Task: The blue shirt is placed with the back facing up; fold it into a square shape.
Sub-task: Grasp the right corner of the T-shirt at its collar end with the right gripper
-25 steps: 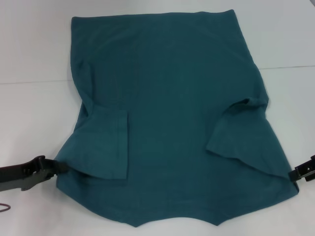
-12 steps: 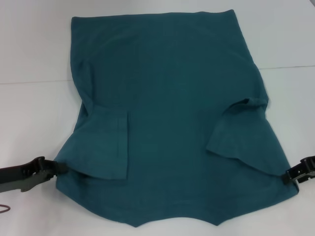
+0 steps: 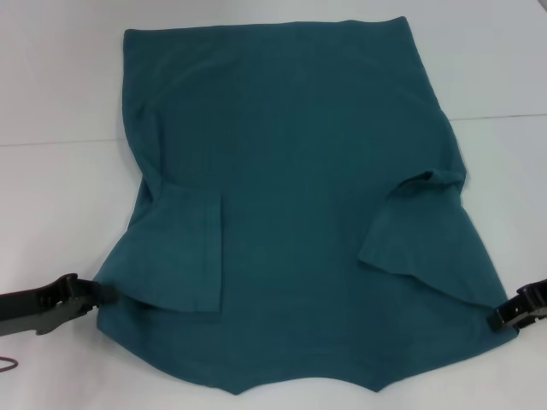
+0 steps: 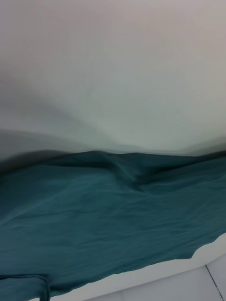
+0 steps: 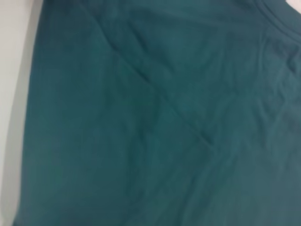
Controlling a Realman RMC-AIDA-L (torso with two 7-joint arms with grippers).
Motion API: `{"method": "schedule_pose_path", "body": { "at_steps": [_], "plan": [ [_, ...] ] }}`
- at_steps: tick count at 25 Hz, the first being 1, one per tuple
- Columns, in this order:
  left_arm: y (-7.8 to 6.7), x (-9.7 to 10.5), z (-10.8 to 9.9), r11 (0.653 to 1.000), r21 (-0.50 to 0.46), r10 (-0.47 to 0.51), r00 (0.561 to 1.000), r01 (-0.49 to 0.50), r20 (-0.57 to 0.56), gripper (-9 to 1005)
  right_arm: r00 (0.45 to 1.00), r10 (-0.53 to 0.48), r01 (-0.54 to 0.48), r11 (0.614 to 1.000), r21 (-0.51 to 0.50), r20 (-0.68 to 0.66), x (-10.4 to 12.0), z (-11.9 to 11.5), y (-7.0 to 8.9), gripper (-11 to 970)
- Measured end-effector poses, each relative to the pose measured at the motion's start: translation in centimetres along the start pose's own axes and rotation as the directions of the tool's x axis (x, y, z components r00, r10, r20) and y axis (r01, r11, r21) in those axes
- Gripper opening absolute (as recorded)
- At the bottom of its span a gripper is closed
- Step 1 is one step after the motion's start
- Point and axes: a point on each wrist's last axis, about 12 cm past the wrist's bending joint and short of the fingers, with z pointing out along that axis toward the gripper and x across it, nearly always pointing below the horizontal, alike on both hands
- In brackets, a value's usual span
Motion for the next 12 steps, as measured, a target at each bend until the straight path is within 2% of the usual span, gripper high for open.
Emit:
{"method": "schedule_pose_path", "body": {
  "at_steps": [12],
  "plan": [
    [0.13,0.17,0.12,1.000,-0.001,-0.008,1.000,0.008,-0.001,33,1.000,-0.006,0.006,1.000,0.018,0.003,-0.20,0.31,0.17,508]
  ]
}}
